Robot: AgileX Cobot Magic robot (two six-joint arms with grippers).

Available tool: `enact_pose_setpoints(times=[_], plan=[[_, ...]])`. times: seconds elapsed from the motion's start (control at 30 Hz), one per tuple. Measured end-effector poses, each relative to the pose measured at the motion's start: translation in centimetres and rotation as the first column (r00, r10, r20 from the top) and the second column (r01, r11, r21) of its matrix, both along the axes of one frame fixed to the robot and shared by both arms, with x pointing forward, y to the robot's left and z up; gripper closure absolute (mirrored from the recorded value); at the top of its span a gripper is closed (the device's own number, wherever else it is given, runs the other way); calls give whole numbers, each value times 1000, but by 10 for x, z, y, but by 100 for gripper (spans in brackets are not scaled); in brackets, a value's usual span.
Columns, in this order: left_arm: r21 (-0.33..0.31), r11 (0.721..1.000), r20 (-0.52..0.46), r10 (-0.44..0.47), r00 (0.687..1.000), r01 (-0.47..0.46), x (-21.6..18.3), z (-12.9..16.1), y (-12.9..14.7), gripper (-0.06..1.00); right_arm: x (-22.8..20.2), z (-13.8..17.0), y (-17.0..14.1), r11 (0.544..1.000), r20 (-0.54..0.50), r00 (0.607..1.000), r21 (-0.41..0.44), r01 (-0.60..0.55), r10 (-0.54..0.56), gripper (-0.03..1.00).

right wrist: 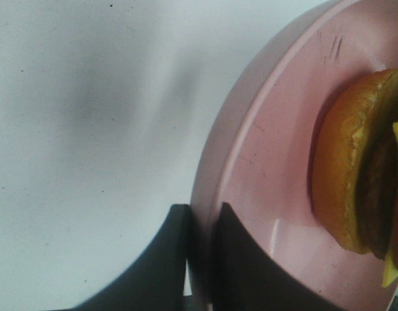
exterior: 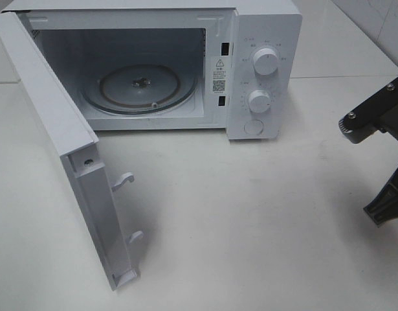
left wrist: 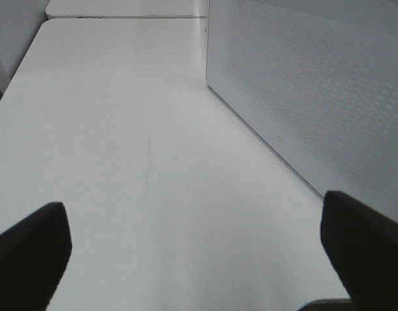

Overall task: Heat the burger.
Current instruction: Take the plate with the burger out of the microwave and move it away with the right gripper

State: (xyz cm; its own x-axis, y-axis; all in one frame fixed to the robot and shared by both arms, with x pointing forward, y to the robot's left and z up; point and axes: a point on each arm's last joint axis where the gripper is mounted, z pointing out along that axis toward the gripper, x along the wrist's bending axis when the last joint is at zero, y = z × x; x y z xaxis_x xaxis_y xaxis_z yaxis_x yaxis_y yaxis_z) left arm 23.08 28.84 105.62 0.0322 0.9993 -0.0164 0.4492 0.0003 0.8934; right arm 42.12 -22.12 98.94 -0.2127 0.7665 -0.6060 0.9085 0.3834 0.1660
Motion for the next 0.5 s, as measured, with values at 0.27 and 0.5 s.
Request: enact_pose_setpoints(times=[0.27, 0.5], plan=[[0, 1000, 0, 0, 1000, 0, 0, 0, 0, -5, 9, -13, 6, 1000, 9, 1000, -6, -1, 1, 88], [0, 1000, 0, 0, 1000, 0, 0, 0, 0, -5, 13, -26, 10, 998, 15, 998, -13, 59, -58, 88]])
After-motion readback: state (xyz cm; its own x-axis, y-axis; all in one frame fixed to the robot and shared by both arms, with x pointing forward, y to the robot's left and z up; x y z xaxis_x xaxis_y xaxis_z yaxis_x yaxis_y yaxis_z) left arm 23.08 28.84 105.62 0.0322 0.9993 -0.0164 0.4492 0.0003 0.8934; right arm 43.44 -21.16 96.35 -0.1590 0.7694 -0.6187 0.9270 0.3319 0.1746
